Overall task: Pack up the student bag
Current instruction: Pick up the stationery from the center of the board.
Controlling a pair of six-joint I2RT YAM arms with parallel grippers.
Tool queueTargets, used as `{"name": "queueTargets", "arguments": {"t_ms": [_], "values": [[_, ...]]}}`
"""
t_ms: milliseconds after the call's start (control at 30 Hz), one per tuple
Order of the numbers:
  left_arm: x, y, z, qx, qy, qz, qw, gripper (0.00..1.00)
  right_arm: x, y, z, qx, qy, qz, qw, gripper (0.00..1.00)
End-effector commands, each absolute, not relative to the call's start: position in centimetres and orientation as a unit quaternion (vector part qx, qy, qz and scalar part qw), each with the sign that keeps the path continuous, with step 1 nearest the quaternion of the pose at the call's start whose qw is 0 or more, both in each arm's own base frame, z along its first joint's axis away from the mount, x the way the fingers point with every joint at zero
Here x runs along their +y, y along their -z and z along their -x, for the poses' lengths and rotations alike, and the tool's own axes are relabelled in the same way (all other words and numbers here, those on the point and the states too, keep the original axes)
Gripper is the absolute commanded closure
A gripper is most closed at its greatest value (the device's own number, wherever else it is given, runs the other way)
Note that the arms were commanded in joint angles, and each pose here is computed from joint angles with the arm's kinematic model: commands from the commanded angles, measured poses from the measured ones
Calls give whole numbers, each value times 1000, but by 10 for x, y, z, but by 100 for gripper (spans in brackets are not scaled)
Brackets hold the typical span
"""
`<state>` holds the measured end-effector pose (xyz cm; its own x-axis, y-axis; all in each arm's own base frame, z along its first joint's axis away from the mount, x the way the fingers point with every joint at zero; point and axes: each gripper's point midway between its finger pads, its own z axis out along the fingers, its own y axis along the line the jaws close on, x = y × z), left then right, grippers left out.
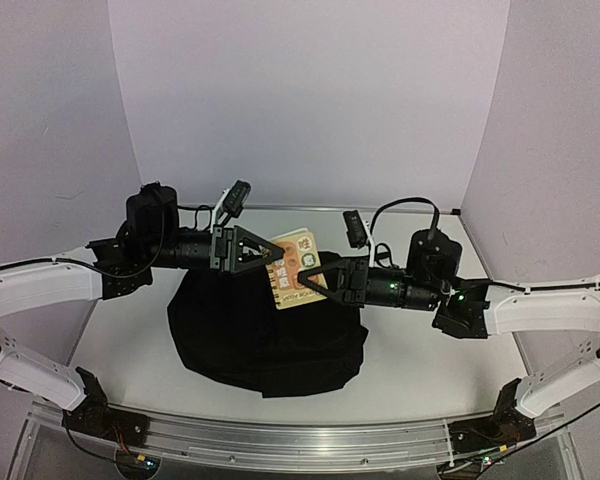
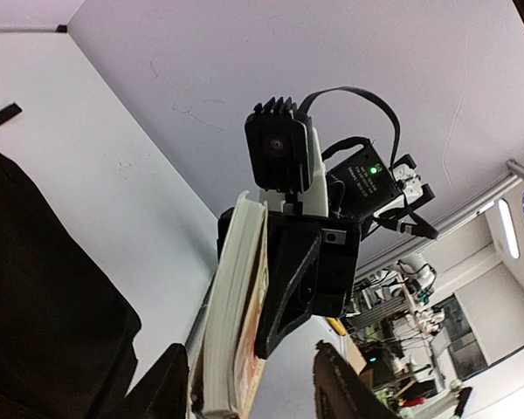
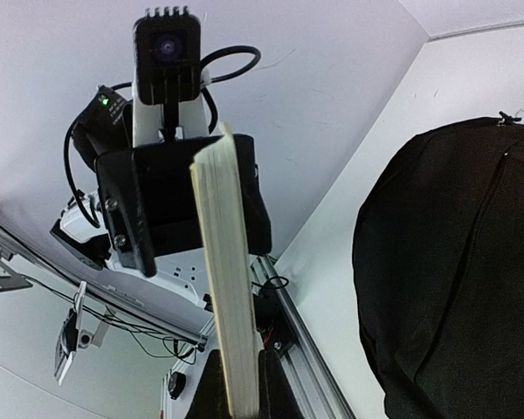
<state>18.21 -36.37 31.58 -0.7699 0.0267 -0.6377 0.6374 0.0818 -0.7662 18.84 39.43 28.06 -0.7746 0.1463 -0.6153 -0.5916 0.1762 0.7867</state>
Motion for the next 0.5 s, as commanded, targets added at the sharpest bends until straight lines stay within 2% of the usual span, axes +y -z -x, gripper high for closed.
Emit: {"name": "queueTargets", "arguments": {"t_ms": [0, 100, 267, 367, 467], "values": [[-360, -334, -176, 667, 653, -248, 259, 44, 386, -313, -194, 664, -654, 133, 337, 100], [-364, -330, -175, 665, 660, -247, 246, 43, 387, -315, -194, 661, -658, 132, 337, 100], [-371, -327, -176, 660, 671, -249, 229, 51, 389, -315, -195, 658, -663, 131, 334, 100], [-374, -327, -177, 657, 674, -250, 227, 64, 389, -316, -195, 656, -664, 130, 333, 100], [-371, -326, -179, 661, 670, -242, 237, 87, 388, -313, -196, 659, -662, 125, 335, 98]]}}
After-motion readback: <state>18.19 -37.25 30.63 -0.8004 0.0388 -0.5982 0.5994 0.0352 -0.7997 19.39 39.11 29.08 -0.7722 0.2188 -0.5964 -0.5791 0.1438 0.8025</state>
